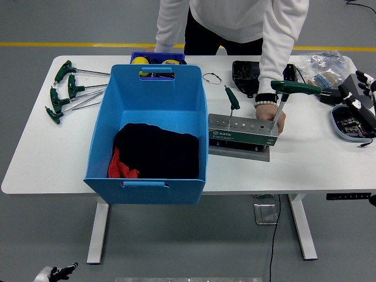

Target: Lift tool from toolbox,place it in box,lift tool from toolbox,place it in box

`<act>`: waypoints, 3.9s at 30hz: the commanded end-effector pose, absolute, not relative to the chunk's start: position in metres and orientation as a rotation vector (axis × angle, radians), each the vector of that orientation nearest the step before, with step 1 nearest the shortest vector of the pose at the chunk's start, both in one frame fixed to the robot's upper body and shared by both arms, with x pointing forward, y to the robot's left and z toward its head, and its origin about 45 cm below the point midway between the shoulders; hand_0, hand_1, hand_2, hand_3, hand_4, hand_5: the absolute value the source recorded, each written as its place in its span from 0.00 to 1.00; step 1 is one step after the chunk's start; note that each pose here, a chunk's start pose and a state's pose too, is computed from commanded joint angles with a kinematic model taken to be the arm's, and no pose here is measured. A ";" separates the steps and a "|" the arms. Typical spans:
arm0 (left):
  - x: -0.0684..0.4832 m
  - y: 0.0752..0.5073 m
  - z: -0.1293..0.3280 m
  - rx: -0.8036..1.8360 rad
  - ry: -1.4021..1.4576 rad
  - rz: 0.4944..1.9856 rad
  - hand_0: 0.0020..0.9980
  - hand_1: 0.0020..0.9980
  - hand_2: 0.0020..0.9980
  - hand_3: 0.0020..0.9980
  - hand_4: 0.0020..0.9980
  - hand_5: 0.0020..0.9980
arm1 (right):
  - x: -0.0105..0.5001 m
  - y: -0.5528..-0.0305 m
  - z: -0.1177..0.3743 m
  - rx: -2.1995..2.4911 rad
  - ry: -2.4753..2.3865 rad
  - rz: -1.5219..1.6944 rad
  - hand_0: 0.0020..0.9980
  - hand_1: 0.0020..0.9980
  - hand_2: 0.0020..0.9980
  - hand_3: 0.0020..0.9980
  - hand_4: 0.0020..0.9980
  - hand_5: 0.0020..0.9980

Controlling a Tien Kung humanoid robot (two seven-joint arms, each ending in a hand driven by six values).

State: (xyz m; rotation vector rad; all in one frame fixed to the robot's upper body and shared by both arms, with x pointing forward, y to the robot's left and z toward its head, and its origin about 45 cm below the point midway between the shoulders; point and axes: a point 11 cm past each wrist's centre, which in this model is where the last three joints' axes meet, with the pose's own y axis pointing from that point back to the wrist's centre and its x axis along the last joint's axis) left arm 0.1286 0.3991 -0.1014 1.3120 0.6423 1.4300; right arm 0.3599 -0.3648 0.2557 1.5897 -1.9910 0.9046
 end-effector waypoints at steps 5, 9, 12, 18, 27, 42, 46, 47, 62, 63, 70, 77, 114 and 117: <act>0.127 0.399 -0.102 1.315 0.646 1.426 0.77 0.79 0.76 0.69 0.70 0.64 | 0.375 -0.342 0.292 1.473 -1.737 1.275 1.00 0.97 1.00 1.00 1.00 0.77; 0.125 0.400 -0.102 1.318 0.650 1.425 0.77 0.79 0.76 0.69 0.70 0.64 | 0.386 -0.312 0.306 1.421 -1.496 1.473 1.00 0.97 1.00 1.00 1.00 0.77; 0.124 0.400 -0.102 1.318 0.653 1.426 0.77 0.79 0.75 0.69 0.70 0.64 | 0.393 -0.293 0.307 1.407 -1.354 1.539 1.00 0.97 0.97 0.99 1.00 0.75; 0.125 0.400 -0.102 1.316 0.654 1.432 0.77 0.79 0.76 0.69 0.70 0.64 | 0.407 -0.264 0.298 1.494 -1.195 1.505 1.00 0.94 0.93 0.96 1.00 0.75; 0.125 0.400 -0.102 1.315 0.650 1.432 0.77 0.79 0.75 0.69 0.70 0.64 | 0.438 -0.255 0.280 1.548 -1.173 1.402 0.97 0.92 0.92 0.94 1.00 0.79; 0.129 0.403 -0.100 1.313 0.640 1.448 0.76 0.78 0.75 0.68 0.70 0.64 | 0.466 -0.278 0.262 1.479 -1.032 1.210 0.70 0.58 0.55 0.69 1.00 0.78; 0.128 0.404 -0.100 1.313 0.639 1.452 0.76 0.78 0.75 0.68 0.70 0.64 | 0.465 -0.279 0.257 1.479 -1.004 1.174 0.58 0.47 0.45 0.62 1.00 0.79; 0.128 0.404 -0.100 1.313 0.639 1.452 0.76 0.78 0.75 0.68 0.70 0.64 | 0.465 -0.279 0.256 1.479 -1.001 1.169 0.58 0.47 0.45 0.62 1.00 0.79; 0.128 0.403 -0.100 1.316 0.638 1.449 0.76 0.78 0.75 0.68 0.70 0.63 | 0.466 -0.275 0.255 1.469 -1.015 1.178 0.31 0.30 0.30 0.39 1.00 0.81; 0.128 0.403 -0.100 1.315 0.637 1.449 0.76 0.78 0.75 0.68 0.70 0.63 | 0.466 -0.275 0.255 1.467 -1.016 1.180 0.31 0.30 0.30 0.39 1.00 0.81; 0.130 0.403 -0.100 1.313 0.632 1.452 0.76 0.78 0.75 0.68 0.70 0.63 | 0.467 -0.277 0.253 1.457 -1.012 1.171 0.23 0.26 0.27 0.35 1.00 0.81; 0.131 0.403 -0.100 1.312 0.629 1.452 0.76 0.77 0.74 0.68 0.70 0.63 | 0.467 -0.277 0.249 1.453 -1.007 1.151 0.20 0.23 0.24 0.29 1.00 0.83; 0.130 0.402 -0.100 1.315 0.626 1.445 0.76 0.77 0.74 0.68 0.70 0.63 | 0.469 -0.282 0.255 1.401 -1.158 1.333 0.00 0.00 0.00 0.00 1.00 0.58; 0.130 0.403 -0.100 1.314 0.626 1.447 0.76 0.77 0.74 0.68 0.70 0.63 | 0.468 -0.281 0.261 1.387 -1.173 1.368 0.00 0.00 0.00 0.00 1.00 0.58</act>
